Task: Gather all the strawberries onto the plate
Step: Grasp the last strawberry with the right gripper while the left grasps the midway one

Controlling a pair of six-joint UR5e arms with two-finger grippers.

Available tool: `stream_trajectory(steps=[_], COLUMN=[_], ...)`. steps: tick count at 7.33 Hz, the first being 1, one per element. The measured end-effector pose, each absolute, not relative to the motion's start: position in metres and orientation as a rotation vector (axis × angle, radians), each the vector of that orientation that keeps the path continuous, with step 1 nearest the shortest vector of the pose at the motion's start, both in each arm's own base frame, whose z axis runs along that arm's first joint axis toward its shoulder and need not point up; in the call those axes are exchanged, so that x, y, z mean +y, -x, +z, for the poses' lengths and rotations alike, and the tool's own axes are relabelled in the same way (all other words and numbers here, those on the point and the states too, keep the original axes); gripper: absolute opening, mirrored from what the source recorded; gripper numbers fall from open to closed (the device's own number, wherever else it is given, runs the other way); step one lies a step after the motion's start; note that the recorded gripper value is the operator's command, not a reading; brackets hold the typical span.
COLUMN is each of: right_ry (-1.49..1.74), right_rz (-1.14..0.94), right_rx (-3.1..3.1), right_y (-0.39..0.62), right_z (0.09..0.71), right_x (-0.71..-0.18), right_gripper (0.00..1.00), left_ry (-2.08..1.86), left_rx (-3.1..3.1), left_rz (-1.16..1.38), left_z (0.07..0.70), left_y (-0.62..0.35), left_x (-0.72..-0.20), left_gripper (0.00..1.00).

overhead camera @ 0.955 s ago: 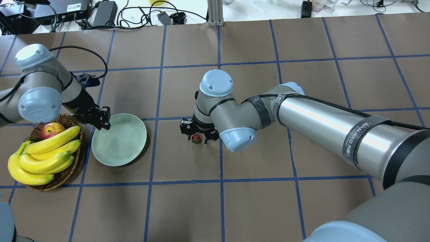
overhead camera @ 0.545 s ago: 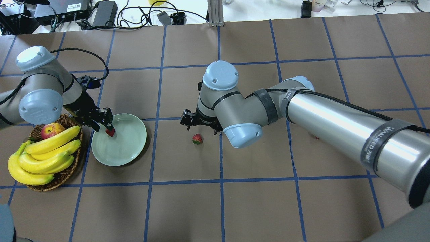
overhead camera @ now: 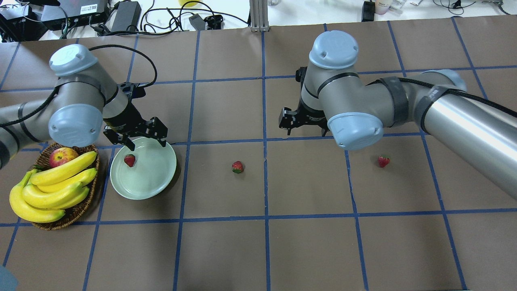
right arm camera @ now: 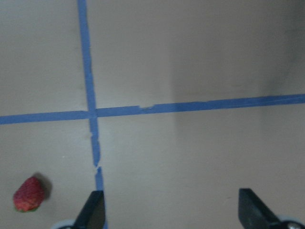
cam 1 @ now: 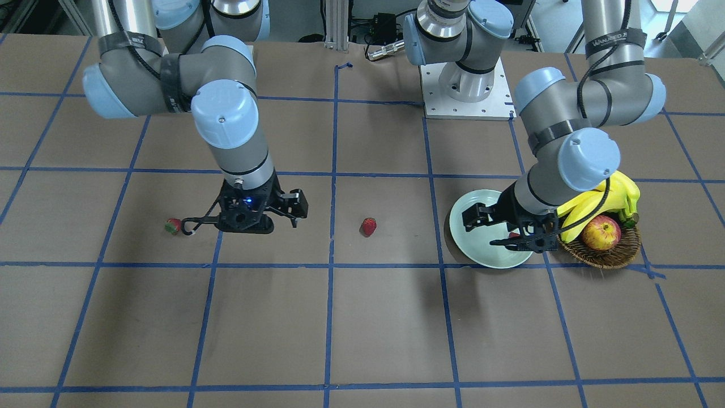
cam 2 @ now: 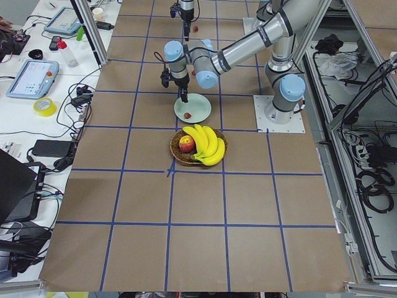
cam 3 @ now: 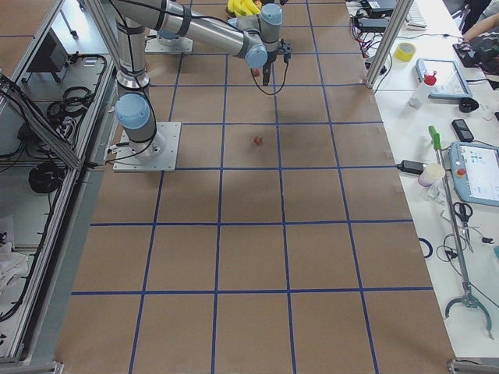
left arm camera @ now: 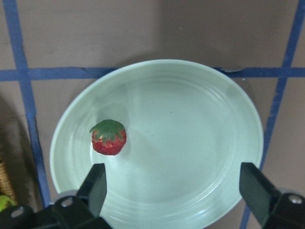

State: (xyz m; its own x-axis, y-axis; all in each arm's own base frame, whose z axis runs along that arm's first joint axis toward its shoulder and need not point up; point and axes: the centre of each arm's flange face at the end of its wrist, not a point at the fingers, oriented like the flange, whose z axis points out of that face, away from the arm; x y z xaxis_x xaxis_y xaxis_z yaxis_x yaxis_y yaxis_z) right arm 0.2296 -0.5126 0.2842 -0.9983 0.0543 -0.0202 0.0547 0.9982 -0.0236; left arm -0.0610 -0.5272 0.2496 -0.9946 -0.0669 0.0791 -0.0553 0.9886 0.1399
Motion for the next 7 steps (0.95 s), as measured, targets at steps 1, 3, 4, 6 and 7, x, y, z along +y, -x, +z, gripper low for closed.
stream_trajectory(steps=[1,3,4,6,7], right_ry=[-0.048,0.031,0.073,0.174,0.191], right_rz=[-0.034,0.029,0.036,-0.021,-0.041], right_rx=[3.189,3.251,3.251,3.220,3.185], right_y=[-0.201,-0.148,-0.121,-0.069,-0.050], right_z=[0.283,0.263,0.250,0.222,0.209], right_x=[-0.516,-0.513,-0.508,-0.496,-0.489], right_gripper=[0.96,0.97,0.97,0.98,0.96], left_ry=[-0.117,-0.064,0.002,0.027,0.020], left_rx=[-3.058,-3.071,-3.079,-3.065,-3.025], left_rz=[-0.211,-0.227,-0.217,-0.204,-0.215], left_z=[0.250,0.245,0.241,0.223,0.210], left_y=[0.097,0.164,0.194,0.225,0.234], left_x=[-0.523,-0.509,-0.501,-0.497,-0.498], left_gripper=[1.00,1.00,1.00,0.92,0.87])
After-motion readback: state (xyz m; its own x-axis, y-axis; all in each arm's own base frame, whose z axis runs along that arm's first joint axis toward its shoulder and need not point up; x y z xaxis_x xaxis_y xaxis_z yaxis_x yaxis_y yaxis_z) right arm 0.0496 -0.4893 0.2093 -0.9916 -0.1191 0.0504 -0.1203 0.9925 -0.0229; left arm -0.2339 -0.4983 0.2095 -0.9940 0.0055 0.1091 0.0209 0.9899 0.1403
